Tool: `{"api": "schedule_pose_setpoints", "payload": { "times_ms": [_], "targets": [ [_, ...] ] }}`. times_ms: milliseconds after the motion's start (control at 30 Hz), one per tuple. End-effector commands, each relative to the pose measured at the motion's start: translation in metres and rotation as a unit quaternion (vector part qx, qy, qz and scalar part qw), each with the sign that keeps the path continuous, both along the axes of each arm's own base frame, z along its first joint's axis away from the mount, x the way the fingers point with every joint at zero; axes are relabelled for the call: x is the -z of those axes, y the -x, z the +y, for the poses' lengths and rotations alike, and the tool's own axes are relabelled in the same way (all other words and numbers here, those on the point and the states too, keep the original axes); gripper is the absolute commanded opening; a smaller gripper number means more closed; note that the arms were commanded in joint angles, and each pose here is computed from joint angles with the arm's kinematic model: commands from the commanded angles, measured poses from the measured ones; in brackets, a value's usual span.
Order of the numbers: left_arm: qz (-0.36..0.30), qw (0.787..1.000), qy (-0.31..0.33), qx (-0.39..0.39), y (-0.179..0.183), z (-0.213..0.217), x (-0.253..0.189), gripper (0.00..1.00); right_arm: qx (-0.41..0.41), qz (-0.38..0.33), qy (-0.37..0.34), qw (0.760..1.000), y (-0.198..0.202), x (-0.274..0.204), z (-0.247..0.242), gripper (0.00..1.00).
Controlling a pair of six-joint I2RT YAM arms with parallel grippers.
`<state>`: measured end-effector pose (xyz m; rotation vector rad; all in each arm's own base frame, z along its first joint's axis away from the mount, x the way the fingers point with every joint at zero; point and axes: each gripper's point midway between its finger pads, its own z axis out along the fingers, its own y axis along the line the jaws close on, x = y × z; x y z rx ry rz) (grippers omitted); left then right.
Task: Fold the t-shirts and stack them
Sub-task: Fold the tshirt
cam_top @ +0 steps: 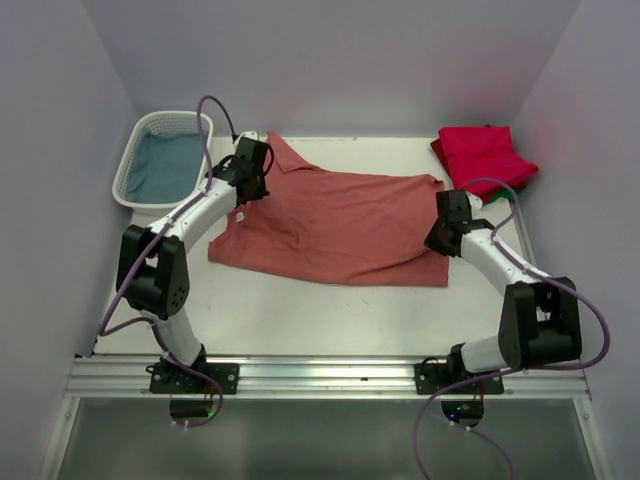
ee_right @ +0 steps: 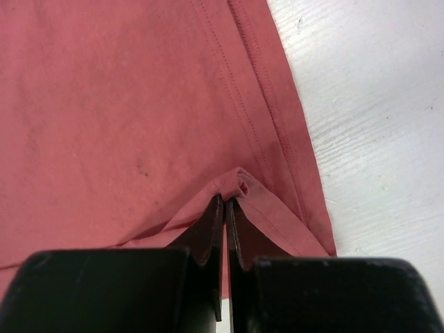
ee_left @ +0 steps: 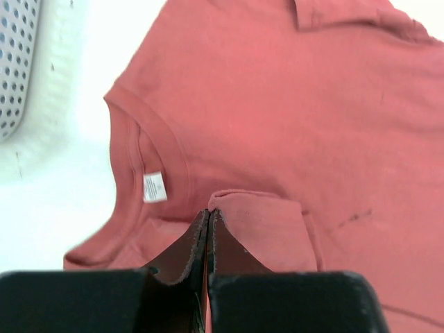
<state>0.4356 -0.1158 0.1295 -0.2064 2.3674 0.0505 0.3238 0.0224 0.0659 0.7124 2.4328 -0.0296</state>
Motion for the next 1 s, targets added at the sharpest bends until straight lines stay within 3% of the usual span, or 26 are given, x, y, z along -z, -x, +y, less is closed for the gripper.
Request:
{"api": "schedule_pose_setpoints", "payload": {
  "times_ms": [0, 167, 200, 233, 300, 333, 467, 567, 667, 700, 733, 800, 833, 867, 967],
  "targets": [
    [0.026, 0.999, -0.035, -0.021, -0.016, 0.020, 0.023, 0.00, 0.022, -0.018, 0.011, 1.000, -0.011, 0.000, -0.005, 0.00],
    [0.054, 0.996, -0.056, -0.040, -0.015, 0.034, 0.058, 0.02, 0.024, -0.004, 0.017, 1.000, -0.009, 0.010, -0.007, 0.03],
    [0.060, 0.995, -0.053, -0.052, -0.013, 0.037, 0.061, 0.32, 0.020, 0.003, 0.019, 1.000, -0.008, 0.013, -0.007, 0.14],
    [0.065, 0.994, -0.063, -0.067, -0.010, 0.045, 0.063, 0.53, 0.018, 0.006, 0.018, 1.000, -0.007, 0.014, -0.007, 0.49],
    [0.061, 0.993, -0.064, -0.078, -0.005, 0.049, 0.061, 0.93, 0.012, 0.008, 0.020, 1.000, -0.006, 0.014, -0.006, 0.78],
    [0.049, 0.994, -0.057, -0.081, -0.005, 0.048, 0.057, 1.00, 0.006, 0.001, 0.019, 1.000, -0.007, 0.010, -0.005, 0.99],
    [0.003, 0.997, -0.032, -0.067, 0.023, 0.038, 0.017, 1.00, -0.025, -0.027, -0.001, 0.999, 0.003, -0.007, 0.005, 0.99],
    [-0.032, 0.999, -0.006, -0.030, 0.051, 0.015, -0.002, 1.00, -0.051, -0.043, -0.007, 0.998, 0.014, -0.016, 0.012, 0.99],
    [-0.021, 0.999, 0.024, -0.017, 0.080, 0.006, 0.005, 1.00, -0.070, -0.010, -0.010, 0.997, 0.031, -0.007, 0.015, 0.99],
    [-0.019, 0.999, 0.039, -0.011, 0.086, 0.003, 0.008, 1.00, -0.081, 0.000, -0.015, 0.997, 0.036, -0.003, 0.018, 0.93],
    [-0.018, 0.998, 0.058, -0.003, 0.091, -0.003, 0.011, 1.00, -0.091, 0.004, -0.023, 0.996, 0.039, 0.000, 0.022, 0.85],
    [-0.011, 0.997, 0.072, 0.004, 0.106, -0.003, 0.026, 0.98, -0.110, 0.019, -0.045, 0.993, 0.049, 0.011, 0.031, 0.60],
    [-0.014, 0.997, 0.075, 0.005, 0.108, -0.003, 0.030, 0.94, -0.113, 0.020, -0.049, 0.992, 0.050, 0.014, 0.033, 0.11],
    [-0.003, 0.997, 0.071, 0.003, 0.114, -0.001, 0.040, 0.92, -0.110, 0.027, -0.050, 0.992, 0.055, 0.019, 0.033, 0.00],
    [0.008, 0.998, 0.062, 0.003, 0.116, 0.001, 0.058, 0.82, -0.104, 0.033, -0.044, 0.993, 0.056, 0.025, 0.030, 0.00]
  ]
}}
